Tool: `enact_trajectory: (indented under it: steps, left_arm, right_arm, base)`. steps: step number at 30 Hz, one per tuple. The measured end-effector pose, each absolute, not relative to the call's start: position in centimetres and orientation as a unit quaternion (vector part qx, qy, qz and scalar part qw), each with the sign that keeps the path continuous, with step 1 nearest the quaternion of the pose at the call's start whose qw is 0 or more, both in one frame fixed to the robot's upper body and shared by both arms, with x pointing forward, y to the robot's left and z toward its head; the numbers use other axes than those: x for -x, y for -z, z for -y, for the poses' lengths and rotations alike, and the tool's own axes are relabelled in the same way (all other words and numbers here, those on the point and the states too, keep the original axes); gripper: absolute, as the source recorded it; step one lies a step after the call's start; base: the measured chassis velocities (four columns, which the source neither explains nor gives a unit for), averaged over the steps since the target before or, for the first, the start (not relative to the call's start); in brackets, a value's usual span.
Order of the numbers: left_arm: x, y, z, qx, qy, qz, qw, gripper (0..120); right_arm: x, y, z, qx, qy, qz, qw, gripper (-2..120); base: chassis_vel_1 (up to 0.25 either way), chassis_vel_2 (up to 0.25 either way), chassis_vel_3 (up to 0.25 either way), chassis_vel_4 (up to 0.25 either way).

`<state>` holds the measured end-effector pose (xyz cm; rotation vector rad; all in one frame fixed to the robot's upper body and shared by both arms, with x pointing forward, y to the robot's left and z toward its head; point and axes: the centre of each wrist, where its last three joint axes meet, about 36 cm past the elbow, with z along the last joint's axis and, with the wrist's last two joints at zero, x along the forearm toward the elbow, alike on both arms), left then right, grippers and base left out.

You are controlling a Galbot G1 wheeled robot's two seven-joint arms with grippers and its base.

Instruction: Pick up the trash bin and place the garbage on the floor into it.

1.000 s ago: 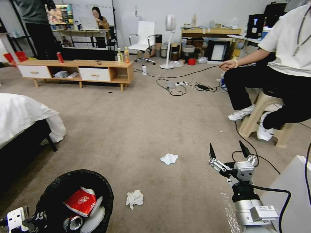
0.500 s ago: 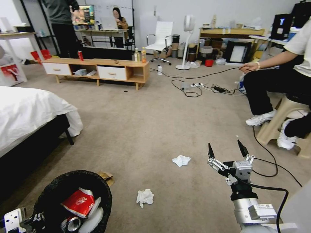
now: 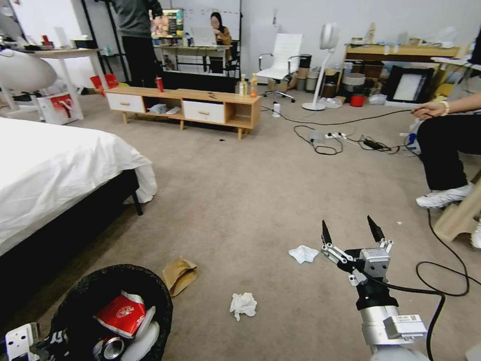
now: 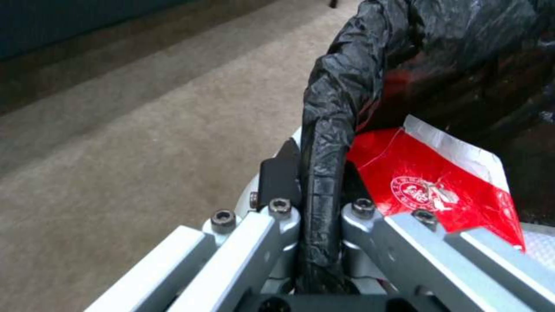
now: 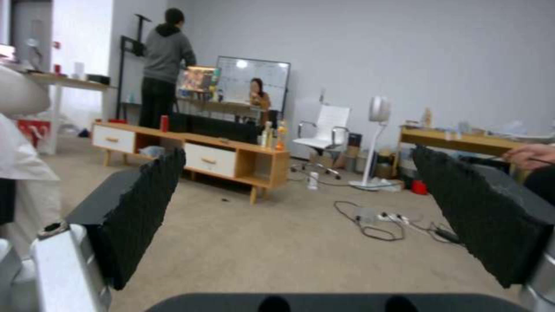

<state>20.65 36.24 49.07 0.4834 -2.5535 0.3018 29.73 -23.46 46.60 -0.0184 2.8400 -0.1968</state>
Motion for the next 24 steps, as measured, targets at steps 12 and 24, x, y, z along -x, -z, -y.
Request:
enact_trajectory:
  steps: [12, 24]
  left_arm:
    - [-20.65, -49.09, -36.28, -0.179, -0.111, 0.943, 0.260, 3]
    - [-20.67, -49.10, -36.36, -0.179, -0.111, 0.943, 0.260, 3]
  right_arm:
    - [-29.77, -46.53, 23.26, 0.003, 0.065, -0.987, 0.148, 100]
    - [-29.90, -46.37, 23.16, 0.001, 0.063, -0.987, 0.148, 100]
  base:
    - [0.057, 0.053, 0.050, 0.053]
    - [0.066, 0.062, 0.070, 0.068]
